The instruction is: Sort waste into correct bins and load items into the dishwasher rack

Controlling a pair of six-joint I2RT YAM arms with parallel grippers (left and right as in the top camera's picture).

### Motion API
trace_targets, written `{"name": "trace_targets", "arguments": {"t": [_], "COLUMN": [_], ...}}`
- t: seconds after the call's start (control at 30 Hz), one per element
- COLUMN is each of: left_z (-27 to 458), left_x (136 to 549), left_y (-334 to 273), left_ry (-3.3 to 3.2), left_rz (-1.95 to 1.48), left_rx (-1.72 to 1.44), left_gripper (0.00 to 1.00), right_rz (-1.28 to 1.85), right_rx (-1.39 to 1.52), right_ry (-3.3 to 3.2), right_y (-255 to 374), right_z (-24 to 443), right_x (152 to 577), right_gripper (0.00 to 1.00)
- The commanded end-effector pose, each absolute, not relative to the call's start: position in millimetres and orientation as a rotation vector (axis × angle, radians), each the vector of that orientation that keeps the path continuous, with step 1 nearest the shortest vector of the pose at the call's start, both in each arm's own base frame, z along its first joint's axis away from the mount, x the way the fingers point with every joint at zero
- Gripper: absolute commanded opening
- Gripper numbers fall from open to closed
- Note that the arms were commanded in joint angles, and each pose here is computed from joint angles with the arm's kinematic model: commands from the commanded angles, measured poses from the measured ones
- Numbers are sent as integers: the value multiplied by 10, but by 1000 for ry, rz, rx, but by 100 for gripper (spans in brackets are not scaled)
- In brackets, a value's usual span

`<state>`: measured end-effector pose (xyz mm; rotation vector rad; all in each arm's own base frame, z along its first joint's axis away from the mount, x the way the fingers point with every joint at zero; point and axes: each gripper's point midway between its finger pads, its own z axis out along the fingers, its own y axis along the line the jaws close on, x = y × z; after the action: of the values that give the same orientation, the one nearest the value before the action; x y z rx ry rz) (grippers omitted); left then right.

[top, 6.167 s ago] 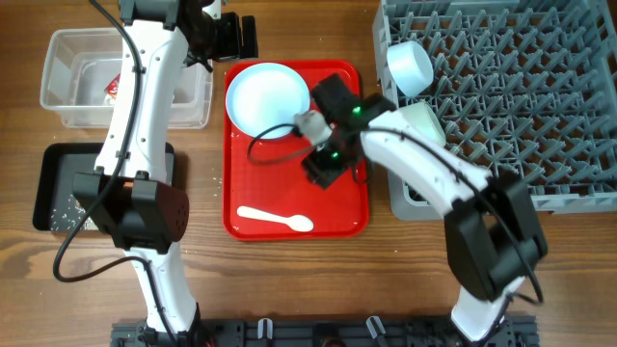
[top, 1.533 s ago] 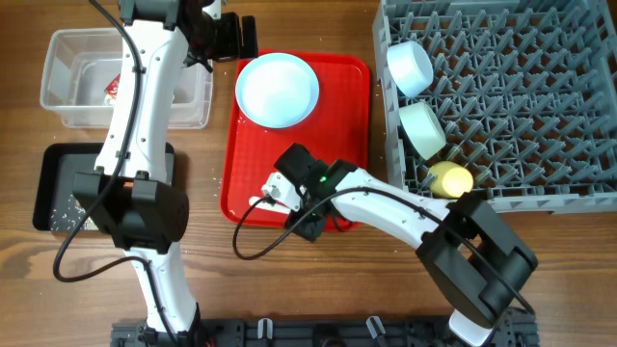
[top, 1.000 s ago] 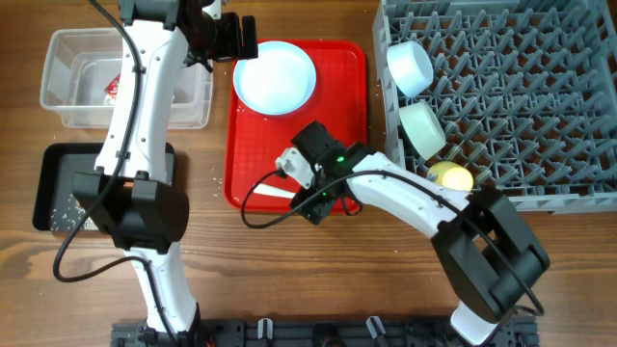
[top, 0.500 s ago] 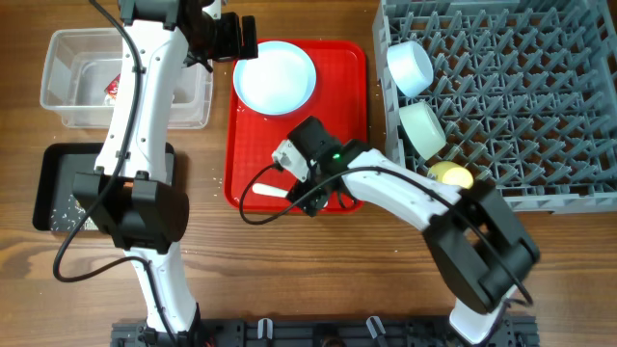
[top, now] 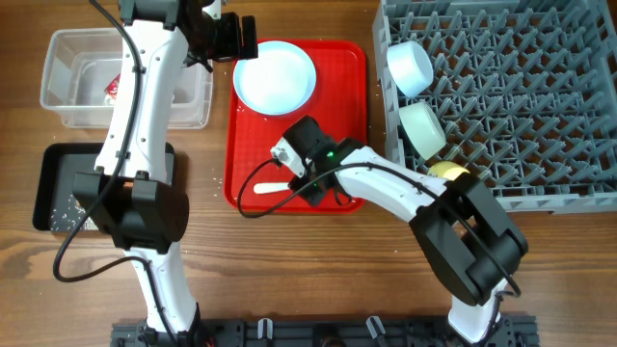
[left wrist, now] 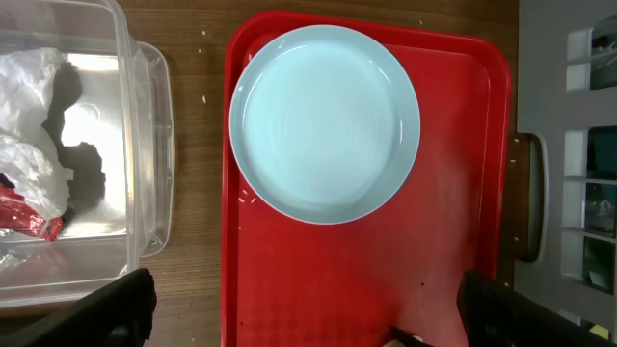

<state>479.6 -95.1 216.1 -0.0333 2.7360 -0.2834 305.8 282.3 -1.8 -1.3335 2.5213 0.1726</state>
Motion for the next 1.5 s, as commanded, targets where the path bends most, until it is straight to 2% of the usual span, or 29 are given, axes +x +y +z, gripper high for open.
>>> {"name": "trace_targets", "arguments": {"t": [0.0,0.13,0.3,0.43,0.57,0.77,1.17,1.2,1.27,1.3,1.33,1.4,1.47], "left_z": [2083,2083,2084,2083,2083,2083,2083,2083,2083,2083,2084,2083,2083], "left_x": [4810,4810,4810,4810,4810,4810,4810,4810,4810,4810,4810,4810,4810], "left_y": [-943,-943,-944,-943,-943,-943,-943,-943,-943,-943,-944,-943,-943], "left_ry": [2752,2752,2752,2752,2752,2752,2752,2752,2752,2752,2752,2752,2752], "left_rz": [-275,-275,-275,-275,-275,-275,-275,-275,-275,-275,-275,-275,-275], "left_rx": [-44,-44,-44,-44,-44,-44,-44,-44,-44,-44,-44,-44,-44], "left_gripper": [100,100,100,100,100,100,100,100,100,100,100,100,100], "right_rz": [72,49,156,215,312,342,374,368,360,358,357,360,396], "right_rx": [-1323,-1283,-1270,-1214,-1211,-1153,-974,-999,-1039,-1039,-1036,-948,-876], "right_ry": [2719,2818,2949,3005,3014,2990,2801,2783,2782,2798,2811,2875,2931], "right_y": [2508,2327,2203,2188,2290,2393,2381,2367,2343,2323,2309,2279,2303], "right_z": [-488,-504,-494,-479,-404,-262,645,665,631,607,588,576,578], "right_x": [2797,2715,2514,2461,2437,2586,3084,3098,3071,3038,3011,2961,2879], "right_gripper": [44,31,27,8,4,4,5,8,38,62,72,84,85]}}
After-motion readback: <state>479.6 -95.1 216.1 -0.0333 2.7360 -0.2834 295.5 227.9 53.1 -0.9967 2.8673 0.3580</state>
